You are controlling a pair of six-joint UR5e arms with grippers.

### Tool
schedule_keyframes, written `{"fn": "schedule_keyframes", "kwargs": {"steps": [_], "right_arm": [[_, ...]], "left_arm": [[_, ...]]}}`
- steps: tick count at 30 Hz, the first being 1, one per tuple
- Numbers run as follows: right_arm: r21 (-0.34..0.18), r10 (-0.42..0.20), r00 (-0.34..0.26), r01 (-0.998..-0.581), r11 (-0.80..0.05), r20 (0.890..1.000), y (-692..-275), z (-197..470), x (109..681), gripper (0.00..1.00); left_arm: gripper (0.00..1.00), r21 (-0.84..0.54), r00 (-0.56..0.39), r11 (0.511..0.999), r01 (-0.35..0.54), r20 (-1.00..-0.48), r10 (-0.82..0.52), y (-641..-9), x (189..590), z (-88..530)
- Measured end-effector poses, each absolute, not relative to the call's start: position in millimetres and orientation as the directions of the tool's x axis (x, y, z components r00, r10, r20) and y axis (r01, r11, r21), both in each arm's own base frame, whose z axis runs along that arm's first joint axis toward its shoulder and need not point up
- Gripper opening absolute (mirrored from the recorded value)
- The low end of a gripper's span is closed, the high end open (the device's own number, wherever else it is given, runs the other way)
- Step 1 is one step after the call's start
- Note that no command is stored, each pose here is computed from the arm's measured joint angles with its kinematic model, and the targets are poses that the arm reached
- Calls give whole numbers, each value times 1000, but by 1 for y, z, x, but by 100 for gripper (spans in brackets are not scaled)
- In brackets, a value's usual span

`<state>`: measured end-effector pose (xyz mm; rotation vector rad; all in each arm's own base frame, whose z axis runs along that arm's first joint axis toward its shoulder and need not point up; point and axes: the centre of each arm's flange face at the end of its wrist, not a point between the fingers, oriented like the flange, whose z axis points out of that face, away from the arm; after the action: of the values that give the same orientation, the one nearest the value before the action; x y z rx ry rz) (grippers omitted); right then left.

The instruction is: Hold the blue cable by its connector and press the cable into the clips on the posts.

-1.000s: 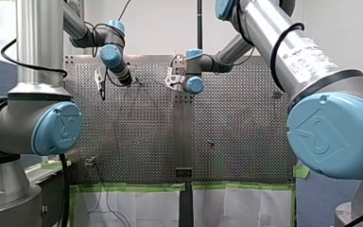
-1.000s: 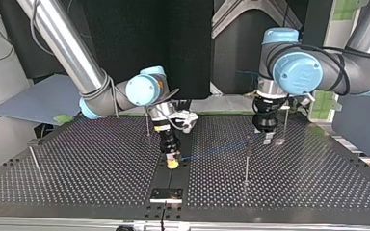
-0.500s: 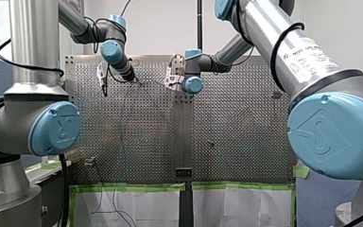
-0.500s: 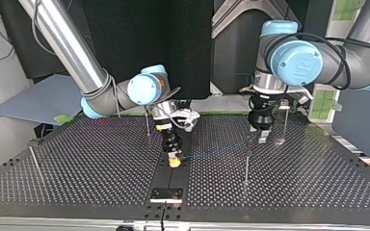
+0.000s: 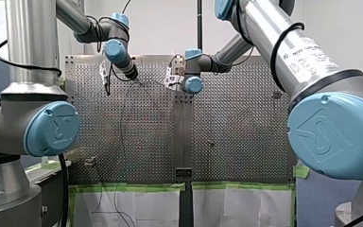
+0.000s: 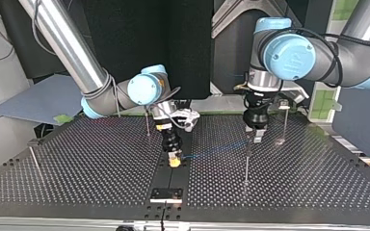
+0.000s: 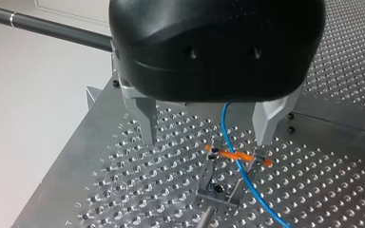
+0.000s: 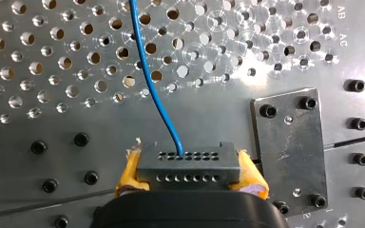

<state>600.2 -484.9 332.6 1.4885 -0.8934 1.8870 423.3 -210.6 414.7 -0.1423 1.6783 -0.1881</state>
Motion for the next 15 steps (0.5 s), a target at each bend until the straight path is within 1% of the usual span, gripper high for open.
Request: {"fn": "schedule_keyframes", "kwargs": {"steps": [6, 15], "right_arm": [[-154, 30, -218, -773, -615, 975, -485, 333, 600, 0], [-154, 29, -218, -773, -616, 975, -484, 333, 601, 0]], "left_arm": [[99, -208, -117, 978, 37, -972, -202, -213, 423, 415], [99, -240, -124, 964, 115, -966, -225, -223, 423, 416]]}}
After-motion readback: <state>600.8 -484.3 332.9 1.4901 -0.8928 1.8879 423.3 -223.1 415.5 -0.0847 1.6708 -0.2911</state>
